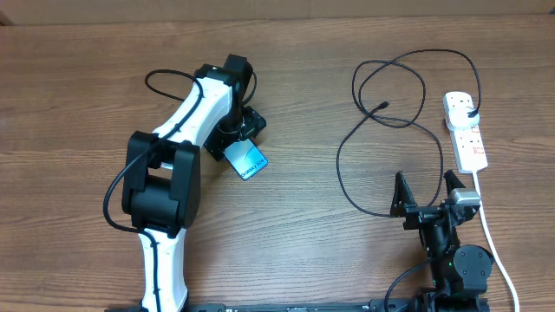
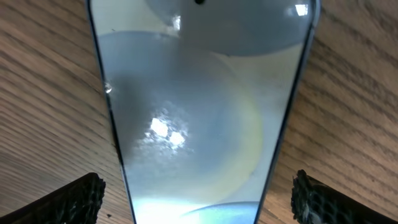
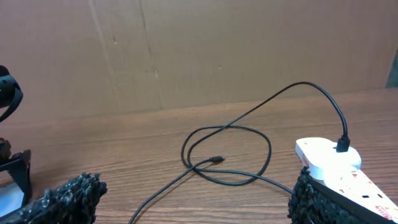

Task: Plug charger to phone and switch on socket
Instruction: 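Close the left gripper on the phone's edge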

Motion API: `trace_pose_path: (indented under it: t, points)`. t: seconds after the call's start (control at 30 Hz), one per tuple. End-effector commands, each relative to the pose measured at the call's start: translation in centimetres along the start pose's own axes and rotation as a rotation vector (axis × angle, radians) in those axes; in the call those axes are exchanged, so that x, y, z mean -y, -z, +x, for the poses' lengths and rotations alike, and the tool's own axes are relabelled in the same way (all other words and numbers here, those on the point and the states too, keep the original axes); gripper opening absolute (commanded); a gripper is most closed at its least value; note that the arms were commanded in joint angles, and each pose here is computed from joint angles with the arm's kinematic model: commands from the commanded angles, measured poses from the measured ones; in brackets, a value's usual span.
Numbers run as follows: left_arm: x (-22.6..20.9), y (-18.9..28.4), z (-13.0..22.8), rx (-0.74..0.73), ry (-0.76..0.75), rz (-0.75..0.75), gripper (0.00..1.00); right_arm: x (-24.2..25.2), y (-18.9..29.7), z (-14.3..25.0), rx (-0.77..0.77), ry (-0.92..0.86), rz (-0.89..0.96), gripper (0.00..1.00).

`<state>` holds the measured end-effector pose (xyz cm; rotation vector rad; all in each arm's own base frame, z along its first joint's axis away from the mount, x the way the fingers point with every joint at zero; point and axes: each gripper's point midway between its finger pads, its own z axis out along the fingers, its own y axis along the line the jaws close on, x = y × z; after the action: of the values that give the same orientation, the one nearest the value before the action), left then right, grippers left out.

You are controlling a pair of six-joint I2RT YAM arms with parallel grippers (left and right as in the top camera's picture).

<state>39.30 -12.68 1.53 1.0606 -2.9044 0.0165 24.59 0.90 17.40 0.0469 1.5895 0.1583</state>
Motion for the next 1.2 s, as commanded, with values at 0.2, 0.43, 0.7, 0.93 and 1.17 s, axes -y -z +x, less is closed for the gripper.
trace_pose_path:
  t: [0.2, 0.43, 0.7, 0.93, 1.17]
  points:
    - [0.2, -0.2, -0.2, 0.059, -0.018, -0.038, 1.00, 0.2, 0.0, 0.2, 0.003, 0.004, 0.008, 1.00]
    - [-0.7, -1.6, 0.2, 0.051, -0.016, -0.061, 1.00, 0.2, 0.0, 0.2, 0.003, 0.004, 0.008, 1.00]
    - [-1.4, -3.3, 0.6, 0.040, -0.012, -0.065, 1.00, 0.2, 0.0, 0.2, 0.003, 0.004, 0.008, 1.00]
    - [-1.7, -3.6, 0.8, 0.034, -0.012, -0.075, 0.99, 0.2, 0.0, 0.2, 0.003, 0.004, 0.008, 1.00]
    - [-1.4, -3.6, 1.0, 0.019, -0.009, -0.056, 1.00, 0.2, 0.0, 0.2, 0.003, 0.004, 0.008, 1.00]
